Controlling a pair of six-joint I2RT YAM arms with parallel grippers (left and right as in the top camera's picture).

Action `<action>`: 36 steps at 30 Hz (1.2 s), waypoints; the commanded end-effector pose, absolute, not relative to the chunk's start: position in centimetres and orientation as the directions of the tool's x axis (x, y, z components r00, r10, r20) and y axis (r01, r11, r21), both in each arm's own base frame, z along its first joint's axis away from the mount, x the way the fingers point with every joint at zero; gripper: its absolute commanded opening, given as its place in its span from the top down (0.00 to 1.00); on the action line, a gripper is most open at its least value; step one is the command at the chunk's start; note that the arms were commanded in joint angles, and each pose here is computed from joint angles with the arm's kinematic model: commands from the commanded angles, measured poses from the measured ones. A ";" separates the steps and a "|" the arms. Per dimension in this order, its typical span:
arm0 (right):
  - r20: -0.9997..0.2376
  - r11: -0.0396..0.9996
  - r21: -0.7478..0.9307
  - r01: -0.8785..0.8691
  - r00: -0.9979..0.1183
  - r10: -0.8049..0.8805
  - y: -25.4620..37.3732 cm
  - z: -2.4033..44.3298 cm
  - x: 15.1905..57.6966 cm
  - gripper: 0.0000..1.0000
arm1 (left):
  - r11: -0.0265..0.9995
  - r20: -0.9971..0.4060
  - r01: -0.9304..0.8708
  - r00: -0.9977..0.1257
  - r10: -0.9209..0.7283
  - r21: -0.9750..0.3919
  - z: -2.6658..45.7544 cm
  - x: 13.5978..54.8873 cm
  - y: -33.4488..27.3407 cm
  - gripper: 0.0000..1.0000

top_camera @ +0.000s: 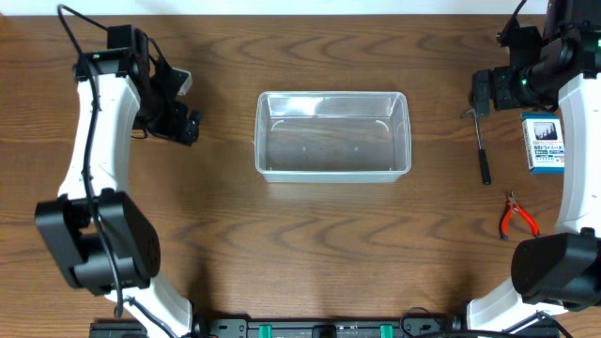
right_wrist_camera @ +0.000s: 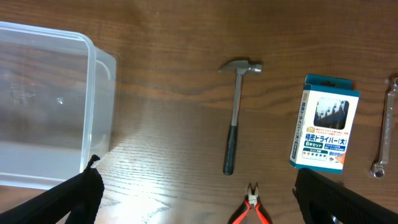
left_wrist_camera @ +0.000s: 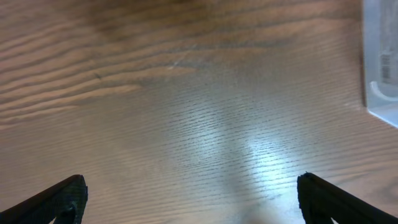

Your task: Pack container

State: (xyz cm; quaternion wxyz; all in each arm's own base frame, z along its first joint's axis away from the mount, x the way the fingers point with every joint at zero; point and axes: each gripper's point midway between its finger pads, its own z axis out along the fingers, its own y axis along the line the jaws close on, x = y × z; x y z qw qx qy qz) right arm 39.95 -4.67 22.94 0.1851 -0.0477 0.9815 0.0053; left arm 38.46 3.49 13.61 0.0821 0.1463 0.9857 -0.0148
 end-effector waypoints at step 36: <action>-0.367 0.996 0.005 -0.086 -0.927 -0.078 -5.0 21.3 41.7 0.01 | 0.957 -0.562 0.285 -0.785 0.261 0.047 26.5 34.2 1.1 0.02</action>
